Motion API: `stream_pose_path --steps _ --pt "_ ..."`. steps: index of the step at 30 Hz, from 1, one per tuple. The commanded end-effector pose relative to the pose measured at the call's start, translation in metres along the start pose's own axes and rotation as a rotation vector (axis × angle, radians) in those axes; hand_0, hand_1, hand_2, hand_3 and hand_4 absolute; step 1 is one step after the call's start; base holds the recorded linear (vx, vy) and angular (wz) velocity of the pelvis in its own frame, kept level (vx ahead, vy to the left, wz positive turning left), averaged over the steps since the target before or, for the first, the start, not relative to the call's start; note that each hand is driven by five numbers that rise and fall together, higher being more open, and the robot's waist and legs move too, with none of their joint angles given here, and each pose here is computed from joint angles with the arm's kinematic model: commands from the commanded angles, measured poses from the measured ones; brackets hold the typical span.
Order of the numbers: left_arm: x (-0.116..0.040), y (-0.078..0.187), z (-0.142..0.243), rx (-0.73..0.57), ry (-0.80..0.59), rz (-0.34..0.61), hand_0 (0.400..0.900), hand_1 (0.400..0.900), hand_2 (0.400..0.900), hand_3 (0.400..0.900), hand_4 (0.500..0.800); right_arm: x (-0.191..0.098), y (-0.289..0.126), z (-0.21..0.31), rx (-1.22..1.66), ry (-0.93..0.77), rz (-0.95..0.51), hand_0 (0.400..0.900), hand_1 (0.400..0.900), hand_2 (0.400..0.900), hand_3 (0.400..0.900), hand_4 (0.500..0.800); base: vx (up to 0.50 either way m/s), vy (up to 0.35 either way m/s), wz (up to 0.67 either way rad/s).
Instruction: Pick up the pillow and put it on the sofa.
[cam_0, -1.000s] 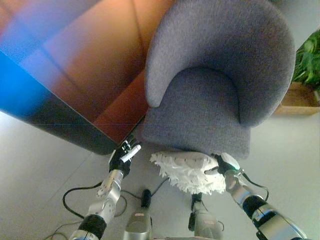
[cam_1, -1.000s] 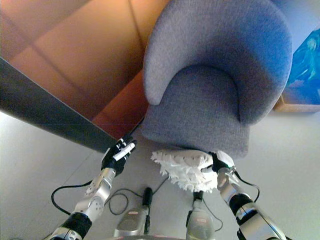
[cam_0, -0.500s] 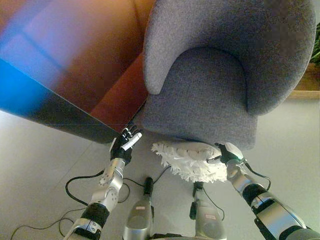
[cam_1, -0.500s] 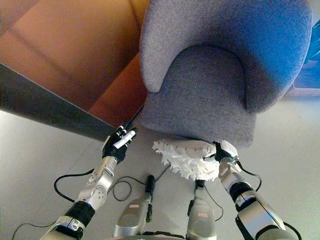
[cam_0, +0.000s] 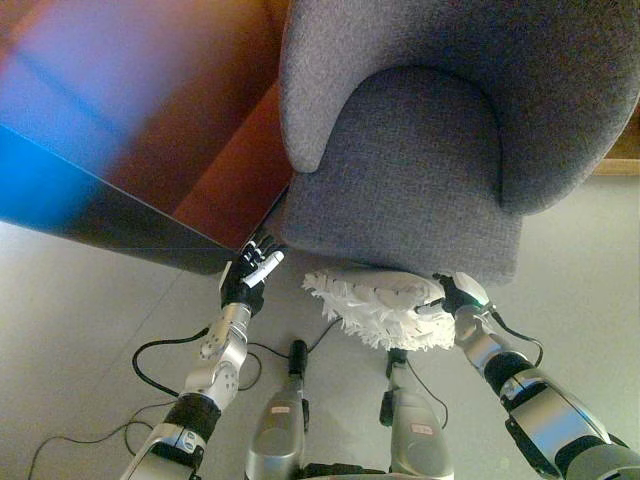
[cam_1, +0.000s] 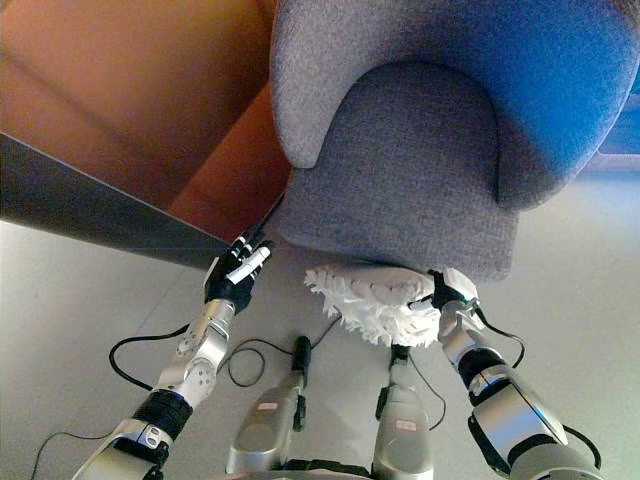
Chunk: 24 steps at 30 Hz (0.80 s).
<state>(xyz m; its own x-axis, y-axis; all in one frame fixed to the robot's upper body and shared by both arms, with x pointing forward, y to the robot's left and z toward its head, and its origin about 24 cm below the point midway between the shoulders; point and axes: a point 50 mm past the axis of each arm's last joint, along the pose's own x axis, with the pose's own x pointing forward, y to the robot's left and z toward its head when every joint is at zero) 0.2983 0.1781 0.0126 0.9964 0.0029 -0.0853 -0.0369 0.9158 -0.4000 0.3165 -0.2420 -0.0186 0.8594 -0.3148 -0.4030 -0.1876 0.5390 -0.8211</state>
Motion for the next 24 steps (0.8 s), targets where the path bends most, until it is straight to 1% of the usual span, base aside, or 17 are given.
stream_pose_path --steps 1,9,24 --pt "0.017 -0.022 0.053 0.022 -0.234 -0.113 0.9 0.9 0.9 0.9 0.8 0.011 -0.048 0.032 -0.062 -0.106 -0.132 0.9 0.9 0.9 0.9 0.8 -0.048 0.006 0.01" --pt "0.021 -0.031 0.06 0.011 -0.265 -0.133 0.9 0.9 0.9 0.9 0.8 0.013 -0.061 0.045 -0.069 -0.141 -0.171 0.9 0.9 0.9 0.9 0.8 -0.045 0.011 0.01" --pt "0.025 -0.044 0.065 0.008 -0.301 -0.157 0.9 0.9 0.9 0.9 0.8 0.016 -0.072 0.059 -0.087 -0.163 -0.15 0.9 0.9 0.9 0.9 0.8 0.0 0.0 0.0"
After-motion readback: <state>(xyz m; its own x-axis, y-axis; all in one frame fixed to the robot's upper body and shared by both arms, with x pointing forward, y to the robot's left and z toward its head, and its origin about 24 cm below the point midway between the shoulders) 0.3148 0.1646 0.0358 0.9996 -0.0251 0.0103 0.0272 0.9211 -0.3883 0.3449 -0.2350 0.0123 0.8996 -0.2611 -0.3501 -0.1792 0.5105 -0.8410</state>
